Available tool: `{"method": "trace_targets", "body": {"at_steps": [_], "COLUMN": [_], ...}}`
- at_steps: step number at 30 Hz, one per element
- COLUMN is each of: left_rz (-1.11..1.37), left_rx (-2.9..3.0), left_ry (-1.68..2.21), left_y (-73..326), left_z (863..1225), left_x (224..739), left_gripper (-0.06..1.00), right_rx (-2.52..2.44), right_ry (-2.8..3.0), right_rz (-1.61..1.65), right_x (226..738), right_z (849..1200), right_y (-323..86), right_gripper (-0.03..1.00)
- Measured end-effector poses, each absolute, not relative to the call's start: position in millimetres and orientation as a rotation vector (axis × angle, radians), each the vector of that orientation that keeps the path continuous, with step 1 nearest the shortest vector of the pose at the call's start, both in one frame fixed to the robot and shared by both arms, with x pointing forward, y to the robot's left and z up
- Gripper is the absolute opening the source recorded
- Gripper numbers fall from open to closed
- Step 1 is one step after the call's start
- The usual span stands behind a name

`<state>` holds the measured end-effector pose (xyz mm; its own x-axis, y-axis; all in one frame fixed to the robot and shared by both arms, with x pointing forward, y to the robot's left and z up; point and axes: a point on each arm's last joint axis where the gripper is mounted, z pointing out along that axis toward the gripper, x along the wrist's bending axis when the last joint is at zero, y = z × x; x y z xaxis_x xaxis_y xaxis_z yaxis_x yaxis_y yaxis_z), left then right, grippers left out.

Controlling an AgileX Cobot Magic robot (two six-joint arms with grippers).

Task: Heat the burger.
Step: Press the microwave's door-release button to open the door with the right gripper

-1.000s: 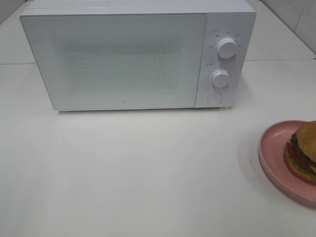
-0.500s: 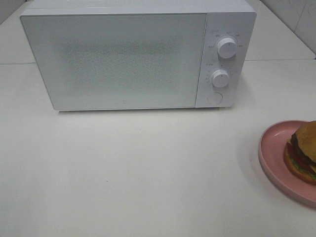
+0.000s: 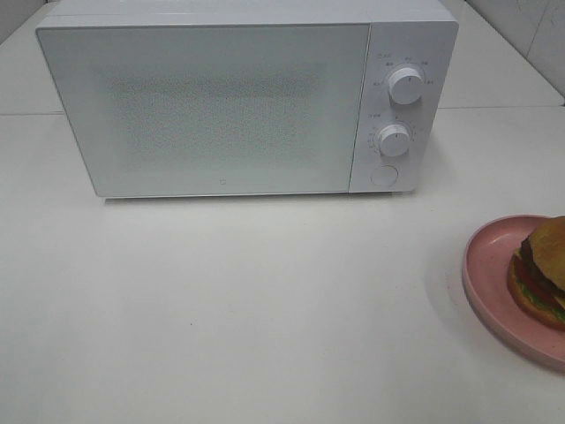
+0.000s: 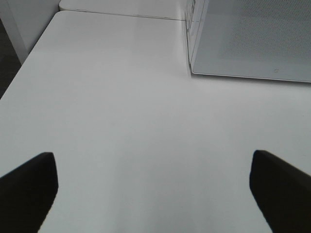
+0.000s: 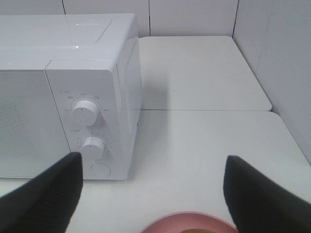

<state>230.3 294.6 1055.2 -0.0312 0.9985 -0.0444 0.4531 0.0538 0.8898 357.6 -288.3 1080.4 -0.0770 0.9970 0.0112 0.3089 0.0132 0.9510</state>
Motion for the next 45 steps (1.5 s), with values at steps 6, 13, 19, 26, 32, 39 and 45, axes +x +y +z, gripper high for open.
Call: {"method": "trace_targets", "body": {"at_steps": [6,13,19,26,32,39,45], "left_rz": [0.925,0.925,0.925,0.925,0.925,0.925,0.925], "left_rx": [1.496,1.496,1.496,1.496,1.496,1.496,1.496], "left_ry": [1.586,1.586,1.586,1.586,1.586,1.586,1.586], "left_y": [295,295,295,295,295,295,295], "left_z": [1055,1055,1055,1055,1055,1055,1055], "left_x": [230,230,230,230,230,230,230], "left_gripper": [0.99,0.99,0.99,0.99,0.99,0.99,0.99], "right_rx": [1.377,1.304,1.323,1.366,1.320,1.356,1.459], "right_ry": [1.498,1.508,1.528,1.595,1.715,1.802,1.822], "right_rz": [1.112,1.104,1.125,1.124,1.189,1.314,1.353], "right_x": [387,411,431,434,434,436,438], "right_z": [1075,1069,1050,1015,999,982,965], "right_y": [-284,-281,-277,-272,-247,-210,-191], "right_gripper": [0.77,0.76,0.76,0.76,0.76,0.76,0.76]}}
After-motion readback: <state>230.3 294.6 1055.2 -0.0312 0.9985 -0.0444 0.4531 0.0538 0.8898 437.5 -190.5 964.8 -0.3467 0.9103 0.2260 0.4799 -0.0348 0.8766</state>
